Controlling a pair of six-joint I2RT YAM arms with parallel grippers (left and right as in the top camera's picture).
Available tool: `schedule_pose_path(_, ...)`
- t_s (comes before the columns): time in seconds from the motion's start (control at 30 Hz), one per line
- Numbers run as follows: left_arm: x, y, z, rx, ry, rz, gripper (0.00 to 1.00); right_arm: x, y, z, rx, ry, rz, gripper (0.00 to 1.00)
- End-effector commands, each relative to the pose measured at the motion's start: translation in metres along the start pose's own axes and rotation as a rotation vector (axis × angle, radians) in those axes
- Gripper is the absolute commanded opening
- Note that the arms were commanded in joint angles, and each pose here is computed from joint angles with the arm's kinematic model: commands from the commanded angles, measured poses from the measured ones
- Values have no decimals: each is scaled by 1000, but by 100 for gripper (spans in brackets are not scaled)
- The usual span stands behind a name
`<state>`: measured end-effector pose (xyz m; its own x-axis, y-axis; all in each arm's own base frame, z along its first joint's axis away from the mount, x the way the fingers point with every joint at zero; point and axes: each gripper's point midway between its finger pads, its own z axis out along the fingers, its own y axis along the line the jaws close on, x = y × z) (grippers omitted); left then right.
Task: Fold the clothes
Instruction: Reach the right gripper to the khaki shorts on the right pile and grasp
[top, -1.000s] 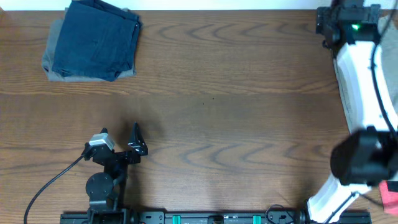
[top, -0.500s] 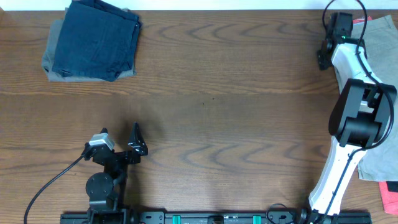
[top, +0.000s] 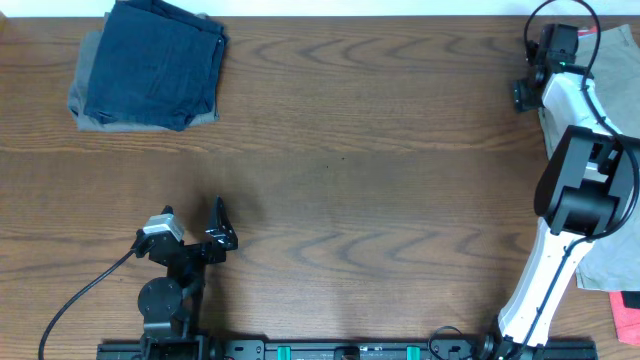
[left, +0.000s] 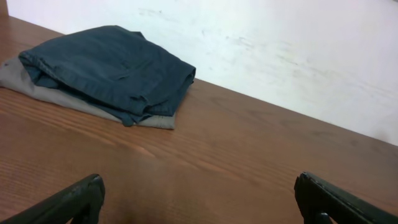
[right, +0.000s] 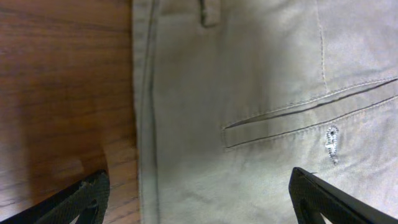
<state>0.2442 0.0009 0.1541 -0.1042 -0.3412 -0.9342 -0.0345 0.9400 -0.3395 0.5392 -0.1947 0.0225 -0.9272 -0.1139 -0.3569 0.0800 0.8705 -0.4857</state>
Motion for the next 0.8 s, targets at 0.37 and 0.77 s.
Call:
schedule_pose_path(0.37, 15, 6, 2, -14, 35, 19, 98, 27, 2, 32, -19, 73, 90, 27)
schedule_pose_path(0.77, 15, 6, 2, -14, 35, 19, 98, -7, -35, -14, 29, -33, 320, 11)
